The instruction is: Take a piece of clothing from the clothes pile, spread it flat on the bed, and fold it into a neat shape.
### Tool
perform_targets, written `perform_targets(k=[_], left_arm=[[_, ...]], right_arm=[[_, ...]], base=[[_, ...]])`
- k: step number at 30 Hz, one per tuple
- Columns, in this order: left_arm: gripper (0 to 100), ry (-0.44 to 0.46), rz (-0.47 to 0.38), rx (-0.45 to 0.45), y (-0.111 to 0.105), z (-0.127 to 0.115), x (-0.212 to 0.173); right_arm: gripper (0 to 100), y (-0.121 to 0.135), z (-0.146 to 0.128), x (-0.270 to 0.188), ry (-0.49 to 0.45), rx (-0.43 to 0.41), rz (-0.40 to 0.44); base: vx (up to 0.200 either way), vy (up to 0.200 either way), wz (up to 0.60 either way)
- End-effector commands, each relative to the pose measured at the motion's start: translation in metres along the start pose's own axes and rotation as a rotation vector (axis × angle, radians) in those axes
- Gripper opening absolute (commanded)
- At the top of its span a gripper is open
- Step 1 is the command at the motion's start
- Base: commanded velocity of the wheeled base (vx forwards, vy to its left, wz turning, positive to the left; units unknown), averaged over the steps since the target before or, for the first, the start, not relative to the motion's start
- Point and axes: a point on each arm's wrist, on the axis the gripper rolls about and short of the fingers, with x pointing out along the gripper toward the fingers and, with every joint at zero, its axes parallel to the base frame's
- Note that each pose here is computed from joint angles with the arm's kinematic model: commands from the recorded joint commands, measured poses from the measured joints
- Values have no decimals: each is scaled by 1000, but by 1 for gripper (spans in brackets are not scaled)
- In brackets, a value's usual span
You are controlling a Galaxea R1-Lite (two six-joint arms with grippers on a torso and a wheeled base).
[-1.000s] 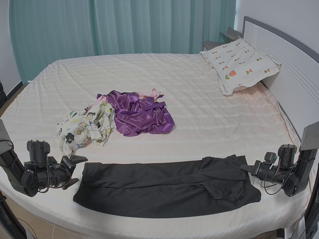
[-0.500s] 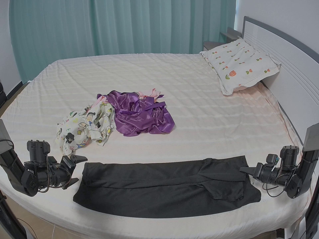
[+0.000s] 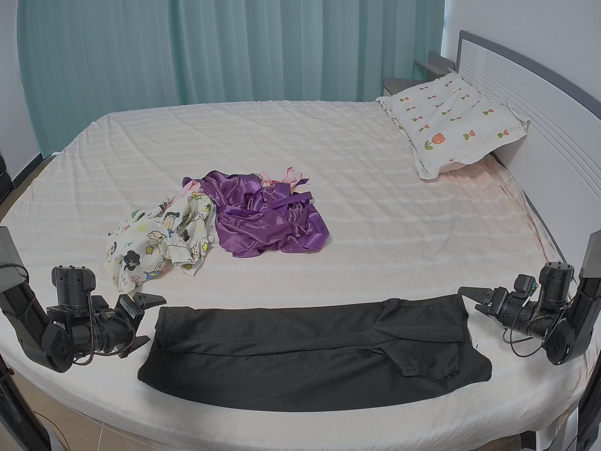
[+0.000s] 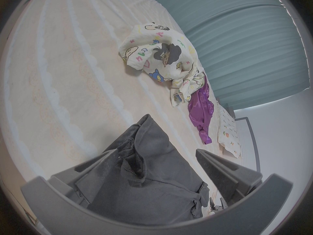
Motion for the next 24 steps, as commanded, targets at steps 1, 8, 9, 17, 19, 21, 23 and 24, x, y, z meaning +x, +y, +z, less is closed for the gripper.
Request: perform_targets(k=[1, 8, 9, 17, 19, 21, 23, 24], left_arm=[[100, 9, 15, -7, 3, -1, 3], [100, 7, 16, -10, 4, -2, 1], [100, 10, 19, -12, 5, -3, 0], [100, 10, 17, -6, 5, -6, -5], [100, 3, 9, -1, 2, -5, -6], [100, -6, 1, 2, 0, -3, -7], [100, -10, -3, 4, -1, -3, -7], [100, -11, -4, 4, -2, -3, -7]], right_arm=[[100, 2, 12, -2, -52, 10, 10], [100, 3, 16, -4, -68, 64, 18], [100, 3, 16, -4, -66, 65, 18], [100, 2, 15, -2, -61, 67, 15], [100, 2, 14, -3, -60, 67, 16], [100, 2, 14, -3, -58, 69, 14], [100, 2, 14, -2, -58, 67, 16], [100, 2, 14, -2, -58, 67, 16]], base=[[0, 0, 0], [-114, 0, 0], [-200, 0, 0], [-100, 0, 0], [0, 0, 0], [0, 0, 0], [0, 0, 0], [0, 0, 0]])
